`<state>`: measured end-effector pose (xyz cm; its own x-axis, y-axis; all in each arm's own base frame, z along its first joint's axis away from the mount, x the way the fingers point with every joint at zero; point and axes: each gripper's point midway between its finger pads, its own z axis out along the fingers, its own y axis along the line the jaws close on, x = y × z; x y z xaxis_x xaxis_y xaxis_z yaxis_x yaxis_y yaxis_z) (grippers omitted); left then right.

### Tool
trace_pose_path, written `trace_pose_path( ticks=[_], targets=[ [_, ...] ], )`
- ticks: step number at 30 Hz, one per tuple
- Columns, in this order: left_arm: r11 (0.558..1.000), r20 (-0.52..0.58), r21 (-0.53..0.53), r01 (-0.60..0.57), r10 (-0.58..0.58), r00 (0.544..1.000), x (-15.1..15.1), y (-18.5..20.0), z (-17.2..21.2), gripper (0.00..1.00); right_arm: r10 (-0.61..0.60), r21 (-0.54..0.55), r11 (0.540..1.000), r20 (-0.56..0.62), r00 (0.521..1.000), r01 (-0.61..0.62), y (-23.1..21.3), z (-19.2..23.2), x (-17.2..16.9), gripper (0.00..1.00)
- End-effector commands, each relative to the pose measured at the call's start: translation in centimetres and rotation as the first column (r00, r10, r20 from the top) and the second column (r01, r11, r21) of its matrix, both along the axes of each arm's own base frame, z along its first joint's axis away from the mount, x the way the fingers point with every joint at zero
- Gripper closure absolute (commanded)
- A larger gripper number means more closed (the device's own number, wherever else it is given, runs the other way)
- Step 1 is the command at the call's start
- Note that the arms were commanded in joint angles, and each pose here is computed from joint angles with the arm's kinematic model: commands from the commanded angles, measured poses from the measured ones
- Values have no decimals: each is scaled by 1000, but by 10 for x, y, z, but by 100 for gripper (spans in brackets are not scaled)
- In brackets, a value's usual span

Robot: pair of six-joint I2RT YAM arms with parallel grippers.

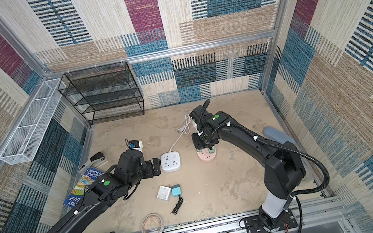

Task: Insert the plug
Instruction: 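Carry the mint-green plug over the pink round power strip with the right gripper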

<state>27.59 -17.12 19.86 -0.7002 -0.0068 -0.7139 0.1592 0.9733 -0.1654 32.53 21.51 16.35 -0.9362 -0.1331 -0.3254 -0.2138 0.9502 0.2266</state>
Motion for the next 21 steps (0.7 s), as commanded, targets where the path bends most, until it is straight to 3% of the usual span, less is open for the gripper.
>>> trace_pose_path(
  ticks=[1, 21],
  targets=[
    [999, -5, -46, 10, -10, 1000, 1, -8, -1, 0, 13, -26, 1000, 2, 1000, -13, -1, -9, 3, 100],
    [999, -20, -48, 13, -14, 1000, 2, -10, -10, 0, 1, -120, 993, -30, 1000, -4, -8, -41, 15, 100]
  ],
)
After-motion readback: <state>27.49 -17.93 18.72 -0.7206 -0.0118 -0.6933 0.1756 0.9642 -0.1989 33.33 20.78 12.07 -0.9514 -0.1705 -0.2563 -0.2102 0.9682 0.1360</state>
